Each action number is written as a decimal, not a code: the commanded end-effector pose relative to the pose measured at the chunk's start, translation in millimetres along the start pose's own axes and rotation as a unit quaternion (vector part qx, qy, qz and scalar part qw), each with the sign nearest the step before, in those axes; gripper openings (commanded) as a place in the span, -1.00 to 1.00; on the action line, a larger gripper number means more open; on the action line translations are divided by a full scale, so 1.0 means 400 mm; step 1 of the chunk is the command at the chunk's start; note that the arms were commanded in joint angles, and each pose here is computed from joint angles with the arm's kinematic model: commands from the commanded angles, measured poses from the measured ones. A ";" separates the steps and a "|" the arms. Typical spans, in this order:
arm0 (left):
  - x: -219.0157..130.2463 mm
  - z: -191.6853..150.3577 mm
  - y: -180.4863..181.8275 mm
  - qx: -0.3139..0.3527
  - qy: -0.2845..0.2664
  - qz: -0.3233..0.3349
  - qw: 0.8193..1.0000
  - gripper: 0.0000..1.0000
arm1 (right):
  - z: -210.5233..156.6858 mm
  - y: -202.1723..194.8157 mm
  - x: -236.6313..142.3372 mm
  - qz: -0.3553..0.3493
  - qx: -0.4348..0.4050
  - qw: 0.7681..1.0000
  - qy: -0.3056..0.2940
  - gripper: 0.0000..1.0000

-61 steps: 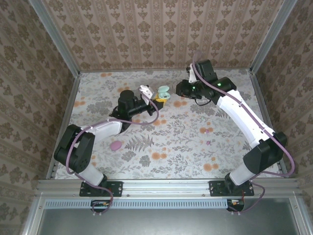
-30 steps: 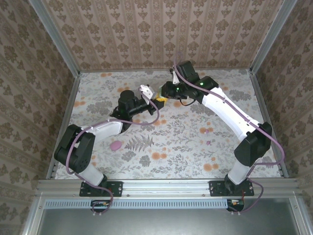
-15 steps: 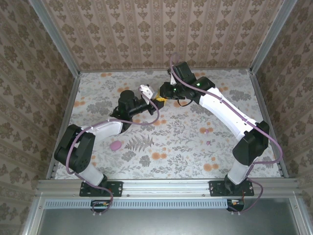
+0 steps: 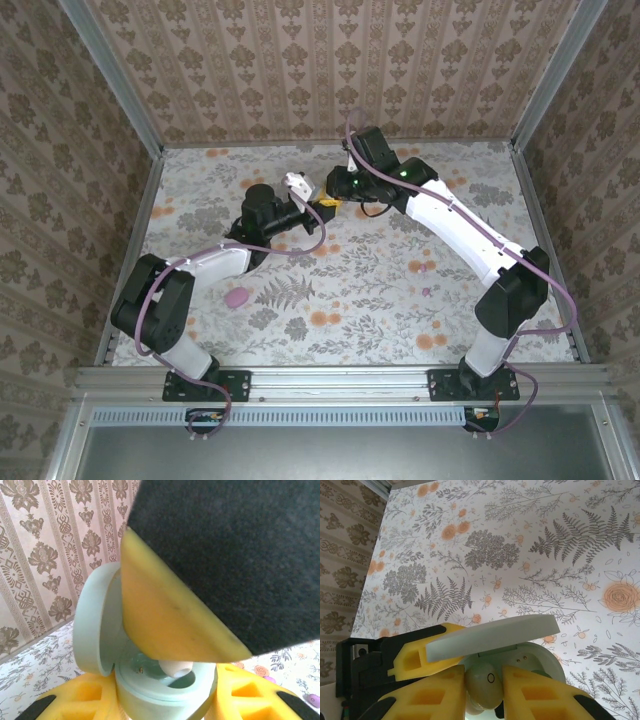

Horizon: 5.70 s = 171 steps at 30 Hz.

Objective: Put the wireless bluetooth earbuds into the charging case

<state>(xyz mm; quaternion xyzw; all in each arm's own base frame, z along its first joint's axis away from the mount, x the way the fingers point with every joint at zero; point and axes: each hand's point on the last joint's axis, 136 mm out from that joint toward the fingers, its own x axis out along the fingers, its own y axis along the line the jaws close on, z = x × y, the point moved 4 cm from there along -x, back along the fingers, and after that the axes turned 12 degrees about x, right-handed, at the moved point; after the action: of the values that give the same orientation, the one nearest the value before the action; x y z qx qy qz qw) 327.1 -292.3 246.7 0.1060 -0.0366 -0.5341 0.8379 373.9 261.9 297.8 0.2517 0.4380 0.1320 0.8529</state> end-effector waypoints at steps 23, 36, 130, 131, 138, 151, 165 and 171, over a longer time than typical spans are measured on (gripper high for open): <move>0.016 0.052 0.019 0.007 -0.038 0.015 0.999 -0.49 | -0.021 0.012 -0.012 -0.007 -0.015 1.000 0.007 -0.42; 0.016 0.055 0.020 0.009 -0.039 0.015 0.999 -0.49 | -0.017 0.026 -0.032 0.014 -0.010 1.000 0.005 -0.35; -0.065 0.110 -0.023 0.029 -0.045 -0.002 0.999 -0.49 | -0.106 -0.703 0.136 -0.306 0.107 0.930 0.176 -0.29; -0.065 0.110 -0.023 0.029 -0.045 -0.002 0.999 -0.49 | -0.107 -0.705 0.139 -0.307 0.107 0.929 0.177 -0.30; -0.067 0.109 -0.023 0.028 -0.044 0.000 0.999 -0.49 | -0.104 -0.713 0.164 -0.310 0.104 0.928 0.181 -0.31; -0.067 0.104 -0.020 0.030 -0.038 0.005 0.999 -0.49 | -0.100 -0.719 0.182 -0.309 0.103 0.928 0.182 -0.35; -0.069 0.106 -0.018 0.031 -0.038 0.008 0.999 -0.49 | -0.102 -0.727 0.191 -0.315 0.100 0.925 0.185 -0.36; -0.069 0.105 -0.016 0.031 -0.037 0.008 0.999 -0.49 | -0.102 -0.733 0.194 -0.321 0.098 0.923 0.186 -0.36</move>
<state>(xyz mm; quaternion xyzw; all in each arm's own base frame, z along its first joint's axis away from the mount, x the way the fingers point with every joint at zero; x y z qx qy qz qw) 306.3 -279.8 277.7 0.1044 -0.0686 -0.5334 0.8366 384.5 65.6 64.6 0.1685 0.6575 -0.1406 0.7208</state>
